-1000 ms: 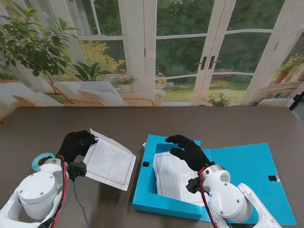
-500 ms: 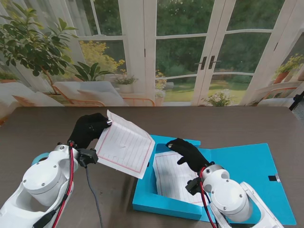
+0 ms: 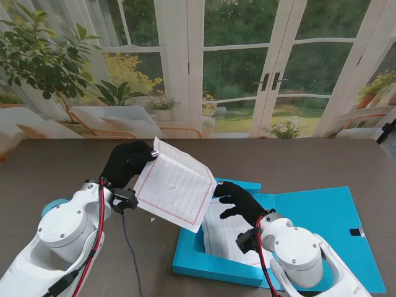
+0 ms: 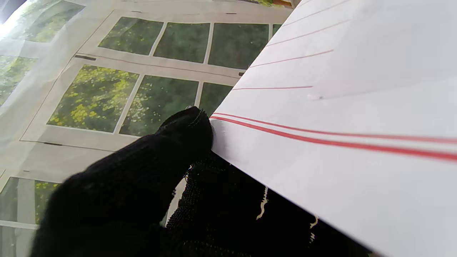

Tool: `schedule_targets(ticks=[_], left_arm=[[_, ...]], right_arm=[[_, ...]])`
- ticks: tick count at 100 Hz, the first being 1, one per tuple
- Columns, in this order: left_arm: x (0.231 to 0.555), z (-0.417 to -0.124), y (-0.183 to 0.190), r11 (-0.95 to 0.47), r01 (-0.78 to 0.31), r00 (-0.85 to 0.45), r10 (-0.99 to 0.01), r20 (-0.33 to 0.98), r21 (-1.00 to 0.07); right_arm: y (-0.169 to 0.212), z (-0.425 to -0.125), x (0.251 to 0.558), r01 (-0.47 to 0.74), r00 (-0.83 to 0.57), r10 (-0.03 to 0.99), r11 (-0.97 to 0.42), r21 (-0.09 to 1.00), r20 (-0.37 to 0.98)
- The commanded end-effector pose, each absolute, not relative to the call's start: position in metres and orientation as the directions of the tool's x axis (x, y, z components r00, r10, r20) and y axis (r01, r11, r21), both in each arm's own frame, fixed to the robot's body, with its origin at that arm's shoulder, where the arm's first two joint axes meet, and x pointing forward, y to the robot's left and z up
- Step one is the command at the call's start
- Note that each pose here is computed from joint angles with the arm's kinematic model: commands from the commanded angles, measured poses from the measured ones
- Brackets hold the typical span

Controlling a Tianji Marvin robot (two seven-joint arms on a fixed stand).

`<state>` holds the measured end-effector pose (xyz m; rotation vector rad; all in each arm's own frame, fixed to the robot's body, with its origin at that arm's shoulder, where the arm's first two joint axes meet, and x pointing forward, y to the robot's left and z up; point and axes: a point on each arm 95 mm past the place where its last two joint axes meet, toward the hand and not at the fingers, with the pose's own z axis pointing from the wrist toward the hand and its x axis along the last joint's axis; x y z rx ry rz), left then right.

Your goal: Peel a label from the label roll, stick it on the side of the file box and file the documents

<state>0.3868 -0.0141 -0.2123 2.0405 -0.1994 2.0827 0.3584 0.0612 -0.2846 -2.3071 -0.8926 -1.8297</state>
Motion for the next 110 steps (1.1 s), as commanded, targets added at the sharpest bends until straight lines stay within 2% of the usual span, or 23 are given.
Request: schedule_targets(ticks=[1,63,110], left_arm=[[0.386,-0.210,-0.021,-0.957,-0.281,-0.016,0.081,0.997,0.073],[0.388,-0.225,-0.033,-0.940,-0.328,0.036,0.088,0.995,0.095],[0.392,-0.244,-0.033,-0.944,-0.321,0.106,0.048,0.993,0.080]], right_arm=[[0.069,-0.284,0.357,0.488,0.123,0.382,-0.827,0.280,0.916],[0.085,-0.278,0.357,0.404,0.148,0.137,-0.912,0.067,0.980],[0.081,-0.276,0.361,0.273,0.078,0.087,-0.960,0.063,0.993]])
